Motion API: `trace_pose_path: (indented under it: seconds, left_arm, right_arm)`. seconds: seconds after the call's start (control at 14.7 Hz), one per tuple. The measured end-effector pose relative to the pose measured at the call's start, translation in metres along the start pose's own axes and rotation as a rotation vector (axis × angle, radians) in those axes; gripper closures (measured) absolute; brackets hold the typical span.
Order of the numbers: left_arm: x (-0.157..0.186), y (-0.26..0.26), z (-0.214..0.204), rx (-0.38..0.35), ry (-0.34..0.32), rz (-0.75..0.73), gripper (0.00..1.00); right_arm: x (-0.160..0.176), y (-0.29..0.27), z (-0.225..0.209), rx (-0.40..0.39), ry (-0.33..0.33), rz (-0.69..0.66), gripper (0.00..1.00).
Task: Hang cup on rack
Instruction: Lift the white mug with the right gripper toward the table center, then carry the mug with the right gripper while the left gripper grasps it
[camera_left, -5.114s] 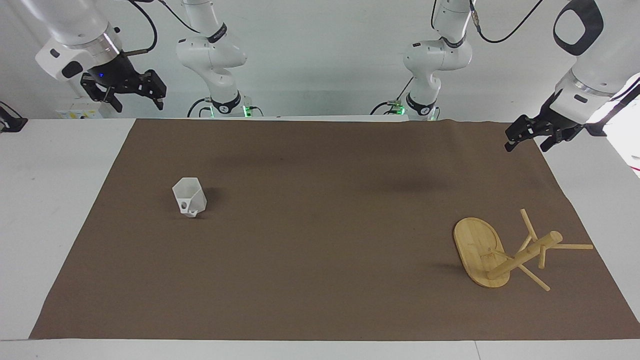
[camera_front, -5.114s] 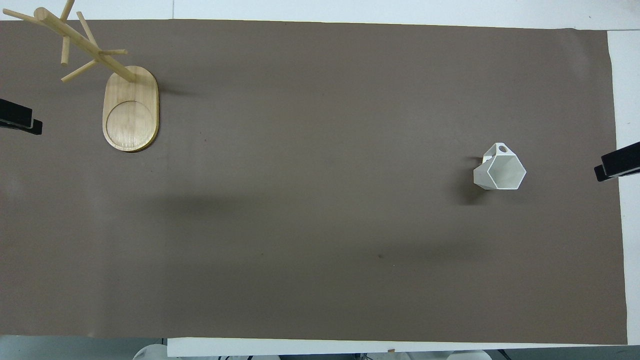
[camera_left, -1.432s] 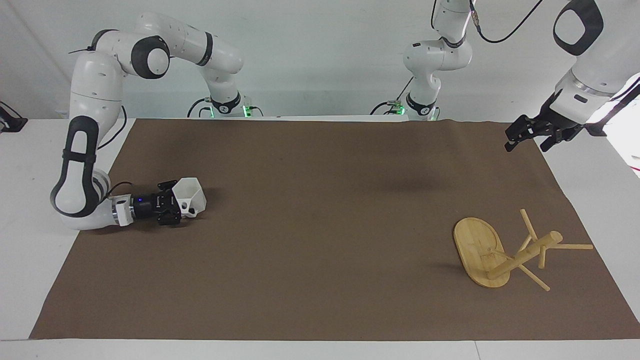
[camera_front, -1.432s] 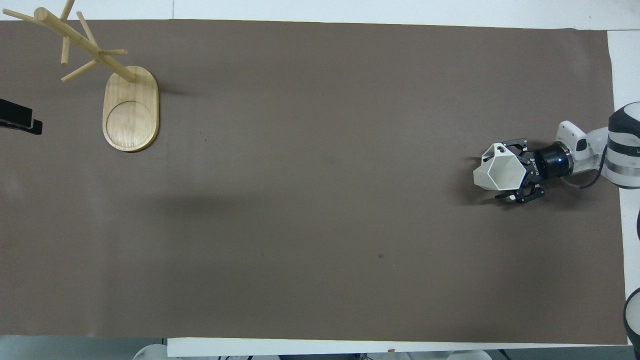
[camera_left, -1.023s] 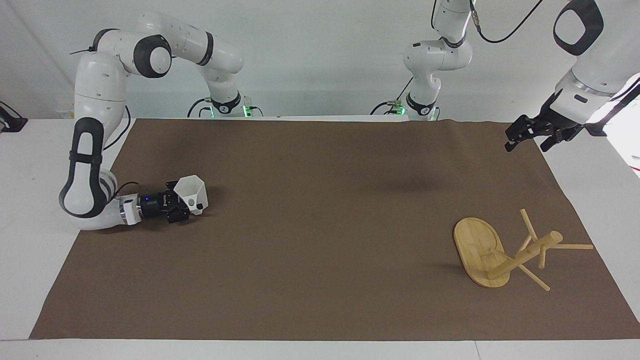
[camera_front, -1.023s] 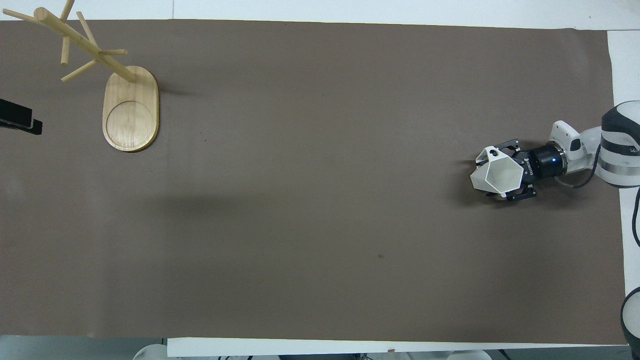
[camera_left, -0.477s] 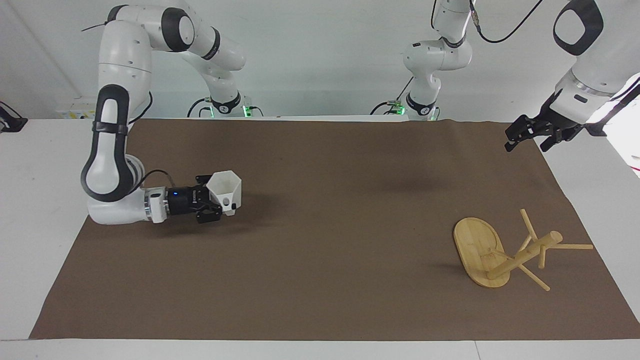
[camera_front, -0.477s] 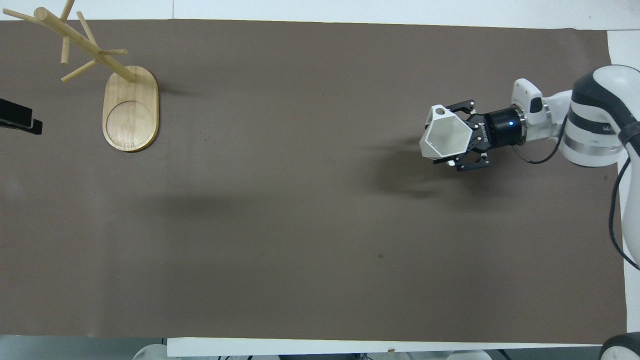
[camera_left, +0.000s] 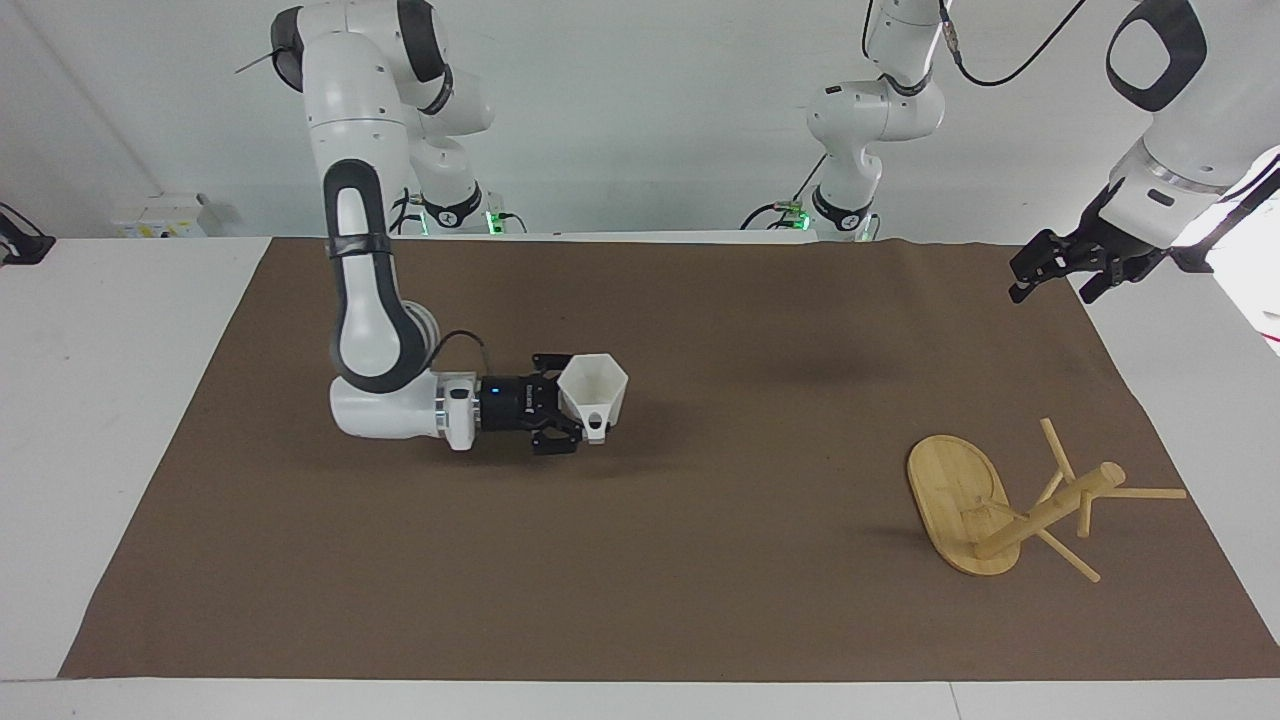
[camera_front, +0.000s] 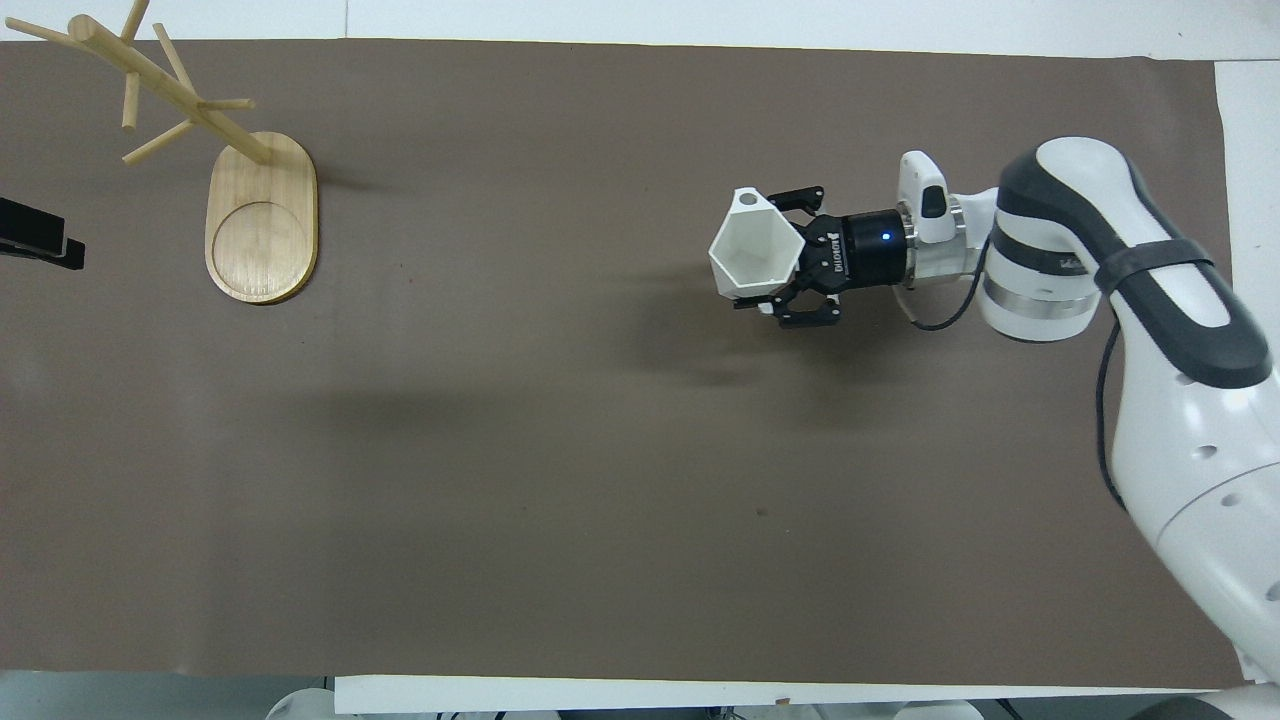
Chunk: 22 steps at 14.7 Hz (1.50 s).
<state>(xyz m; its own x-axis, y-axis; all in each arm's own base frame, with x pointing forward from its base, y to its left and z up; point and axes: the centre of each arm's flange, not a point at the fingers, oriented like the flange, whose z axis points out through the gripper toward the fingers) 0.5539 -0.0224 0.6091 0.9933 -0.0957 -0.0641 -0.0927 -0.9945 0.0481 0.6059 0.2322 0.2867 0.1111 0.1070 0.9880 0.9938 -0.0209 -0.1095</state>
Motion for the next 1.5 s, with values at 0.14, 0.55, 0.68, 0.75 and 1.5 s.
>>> trace_pose_path:
  seconds: [0.14, 0.55, 0.68, 0.75, 1.5]
  left_arm:
    - [-0.001, 0.038, 0.0, 0.003, -0.007, -0.027, 0.0]
    - [-0.018, 0.241, 0.028, -0.037, 0.108, -0.333, 0.0]
    - [-0.013, 0.262, 0.052, -0.04, 0.106, -0.356, 0.0]
    - [-0.007, 0.264, 0.065, -0.032, 0.092, -0.361, 0.0]
    - [0.005, 0.286, 0.15, -0.003, 0.048, -0.343, 0.29]
  right_arm:
    - [0.003, -0.014, 0.053, -0.051, -0.003, 0.035, 0.23]
    - [0.01, -0.058, 0.149, -0.155, -0.033, 0.087, 0.23]
    - [0.01, -0.059, 0.151, -0.155, -0.031, 0.089, 0.23]
    - [0.01, -0.057, 0.148, -0.16, -0.031, 0.089, 0.23]
    - [0.01, -0.054, 0.143, -0.169, -0.033, 0.088, 0.23]
